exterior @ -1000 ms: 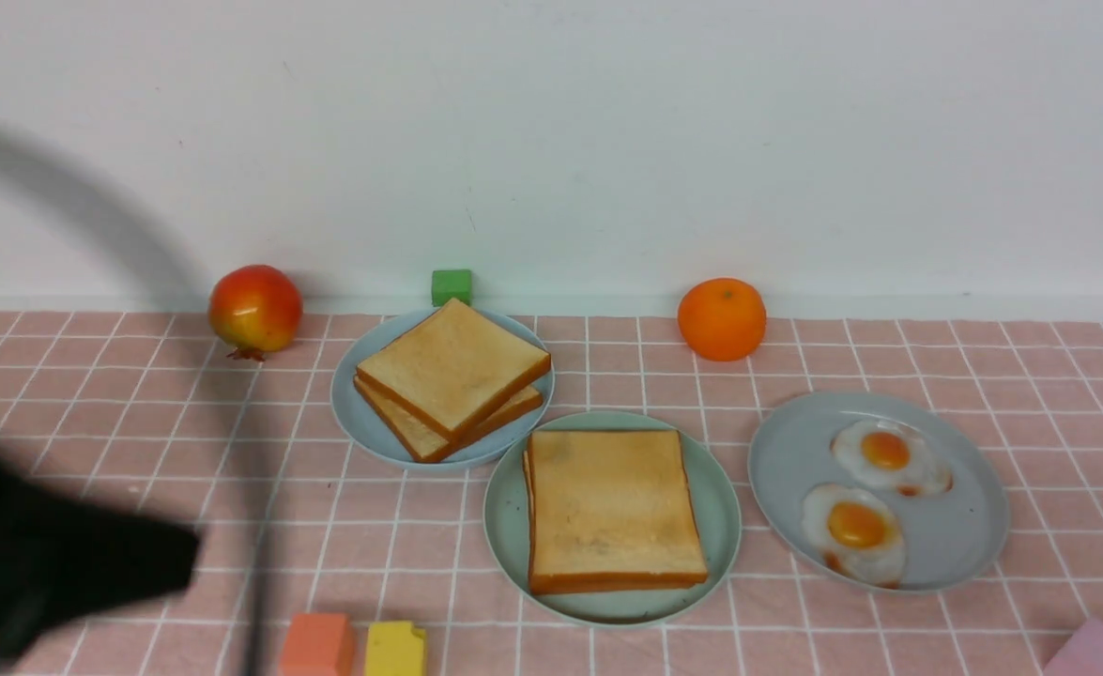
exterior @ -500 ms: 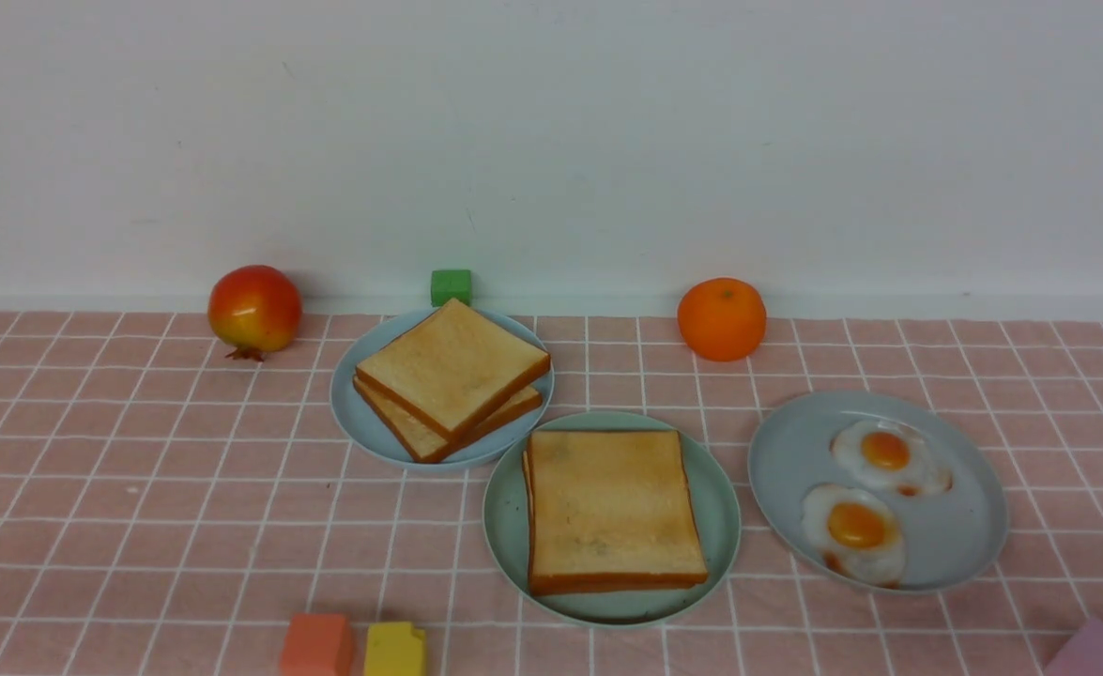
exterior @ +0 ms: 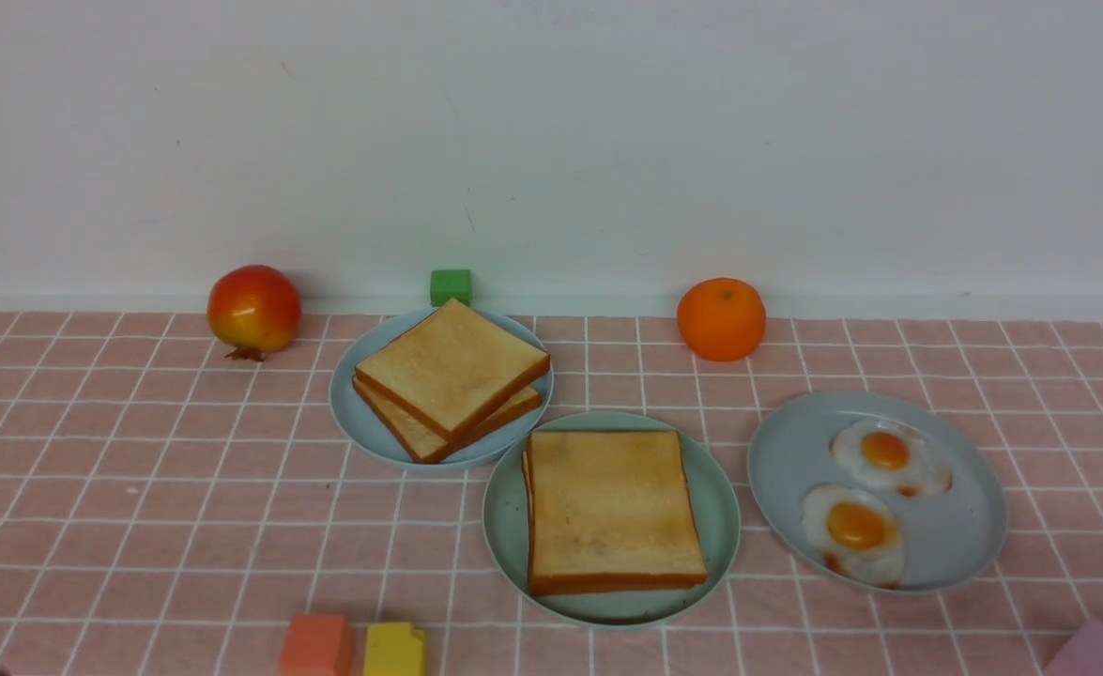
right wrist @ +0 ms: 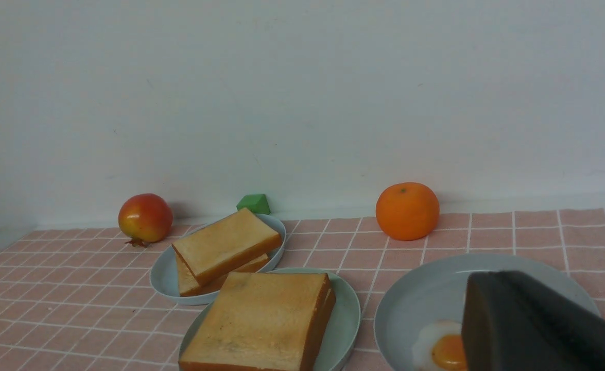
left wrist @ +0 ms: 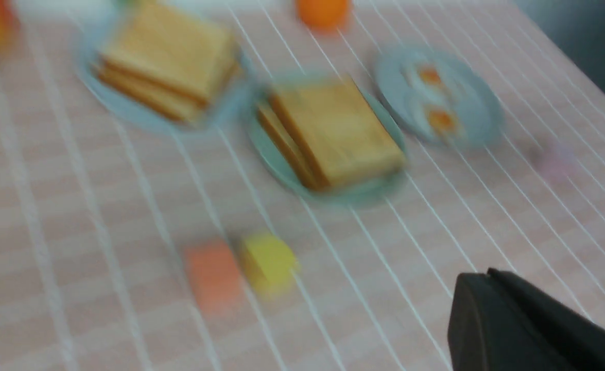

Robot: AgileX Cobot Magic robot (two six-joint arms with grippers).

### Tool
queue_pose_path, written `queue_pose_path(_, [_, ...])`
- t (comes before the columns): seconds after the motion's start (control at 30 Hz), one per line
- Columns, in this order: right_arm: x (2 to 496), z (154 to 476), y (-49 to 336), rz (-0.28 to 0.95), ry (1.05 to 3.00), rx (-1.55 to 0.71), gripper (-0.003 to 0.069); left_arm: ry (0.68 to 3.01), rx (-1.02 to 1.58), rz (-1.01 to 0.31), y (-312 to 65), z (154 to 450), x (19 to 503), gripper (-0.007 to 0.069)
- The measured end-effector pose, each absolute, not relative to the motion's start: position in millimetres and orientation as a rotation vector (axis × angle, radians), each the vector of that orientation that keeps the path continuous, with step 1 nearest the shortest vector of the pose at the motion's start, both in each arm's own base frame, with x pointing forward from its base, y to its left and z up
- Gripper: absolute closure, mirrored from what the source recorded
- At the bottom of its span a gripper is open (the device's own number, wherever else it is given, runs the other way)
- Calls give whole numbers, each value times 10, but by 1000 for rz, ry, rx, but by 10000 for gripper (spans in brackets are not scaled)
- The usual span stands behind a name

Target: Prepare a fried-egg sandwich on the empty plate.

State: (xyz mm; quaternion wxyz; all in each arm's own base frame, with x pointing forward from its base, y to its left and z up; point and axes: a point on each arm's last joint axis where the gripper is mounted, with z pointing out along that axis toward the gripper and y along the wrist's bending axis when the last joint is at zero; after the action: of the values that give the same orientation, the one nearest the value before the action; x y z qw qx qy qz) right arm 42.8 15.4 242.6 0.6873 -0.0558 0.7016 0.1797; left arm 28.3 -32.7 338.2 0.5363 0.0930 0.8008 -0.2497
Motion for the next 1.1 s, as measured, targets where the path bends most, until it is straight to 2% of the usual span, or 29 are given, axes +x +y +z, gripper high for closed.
queue_pose_path(0.13, [427, 2426, 154, 402, 1571, -125, 641, 1770, 112, -537, -240, 3148, 335, 613])
queue_pose_path(0.2, [427, 2426, 154, 402, 1571, -125, 639, 1735, 27, -493, -182, 2847, 399, 613])
queue_pose_path(0.57, [427, 2425, 155, 402, 1572, -125, 622, 1877, -237, -302, -34, 1750, 517, 605])
queue_pose_path(0.87, [427, 2422, 155, 402, 1574, -125, 609, 1867, -107, -181, -25, 1753, 523, 595])
queue_pose_path(1.1, [427, 2422, 155, 402, 1574, -125, 597, 1866, -68, -153, -25, 1753, 523, 587])
